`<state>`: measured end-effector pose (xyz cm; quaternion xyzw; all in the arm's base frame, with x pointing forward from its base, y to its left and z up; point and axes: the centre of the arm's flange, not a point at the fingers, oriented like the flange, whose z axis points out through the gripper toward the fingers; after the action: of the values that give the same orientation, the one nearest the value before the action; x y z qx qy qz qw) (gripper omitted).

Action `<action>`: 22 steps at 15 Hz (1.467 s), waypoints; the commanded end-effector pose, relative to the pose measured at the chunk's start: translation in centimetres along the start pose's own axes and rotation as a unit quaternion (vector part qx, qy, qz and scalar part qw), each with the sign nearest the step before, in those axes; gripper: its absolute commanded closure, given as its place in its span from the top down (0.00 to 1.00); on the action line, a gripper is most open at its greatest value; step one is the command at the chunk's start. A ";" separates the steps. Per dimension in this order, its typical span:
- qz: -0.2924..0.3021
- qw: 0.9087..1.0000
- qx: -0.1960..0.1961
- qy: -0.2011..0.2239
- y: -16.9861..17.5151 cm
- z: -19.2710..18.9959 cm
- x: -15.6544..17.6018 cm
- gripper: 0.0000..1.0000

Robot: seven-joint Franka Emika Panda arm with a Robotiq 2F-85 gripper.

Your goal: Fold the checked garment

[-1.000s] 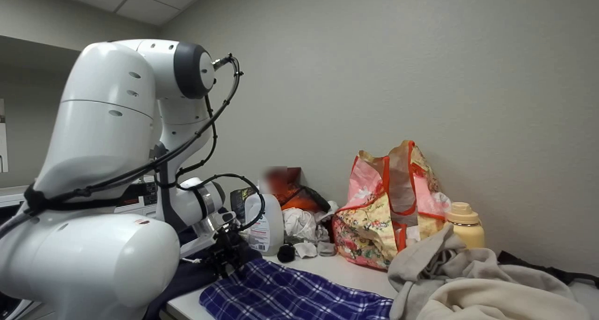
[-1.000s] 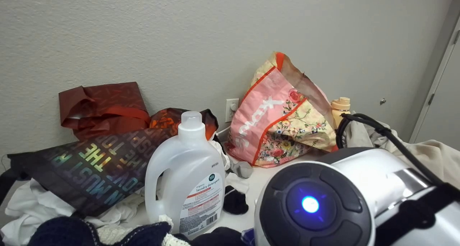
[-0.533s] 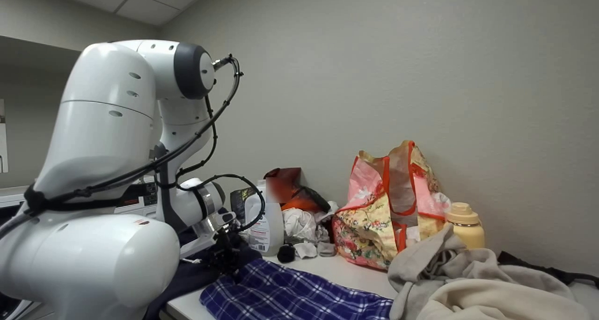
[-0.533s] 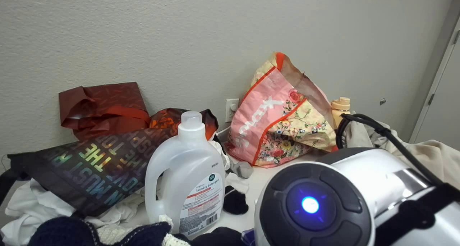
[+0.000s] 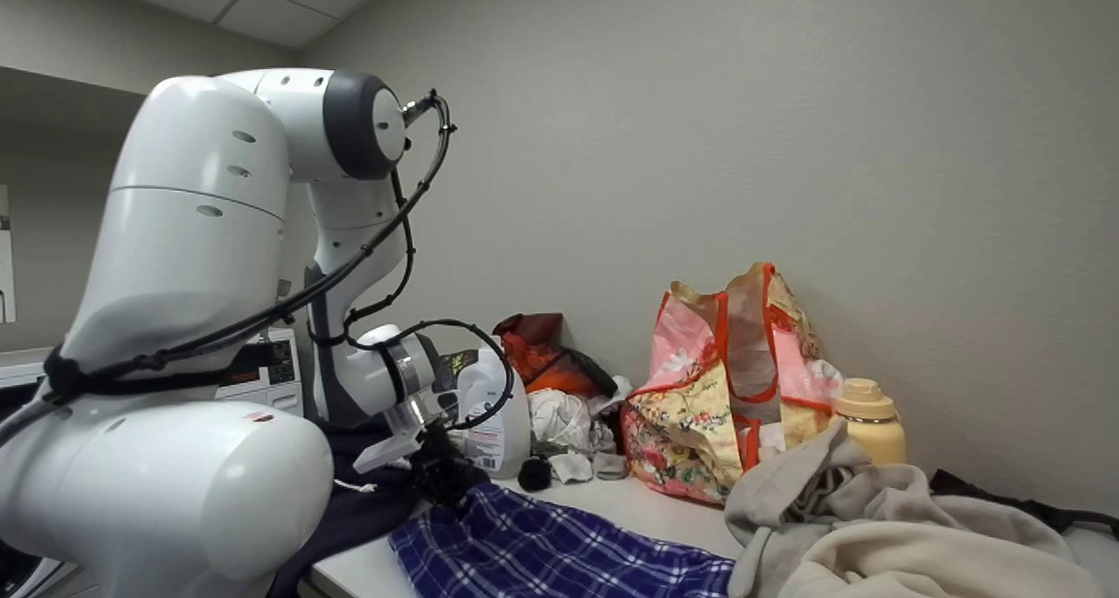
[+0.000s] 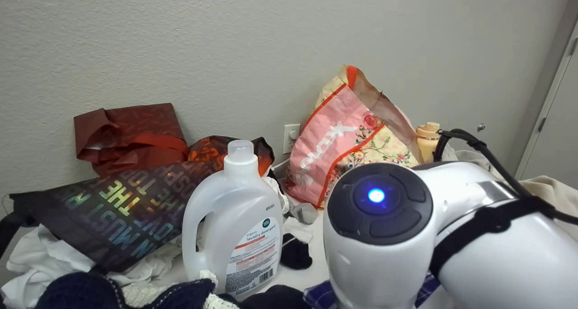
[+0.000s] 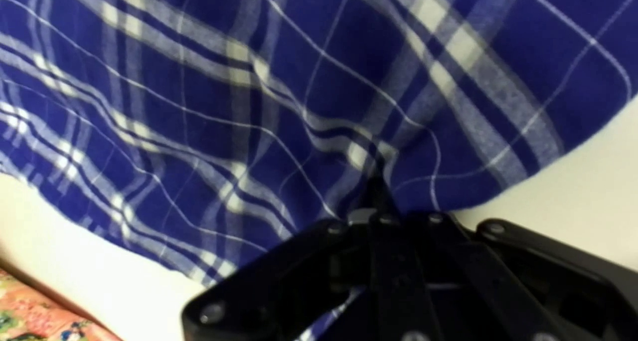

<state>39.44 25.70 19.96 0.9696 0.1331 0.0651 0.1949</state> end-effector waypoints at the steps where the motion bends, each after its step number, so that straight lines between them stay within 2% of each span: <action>1: 0.036 0.999 0.011 -0.005 3.9 -0.9 1.2 0.01; 6: 0.056 0.996 0.071 -0.013 7.4 -3.1 2.0 0.01; 12: 0.073 0.987 0.145 -0.015 11.9 -6.7 2.0 0.01; 16: 0.111 0.981 0.160 -0.017 16.3 -6.6 1.5 0.01; 22: 0.169 0.976 0.136 -0.022 22.8 -5.2 0.5 0.01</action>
<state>44.94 10.26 32.74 0.9975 -0.0160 0.0553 0.0399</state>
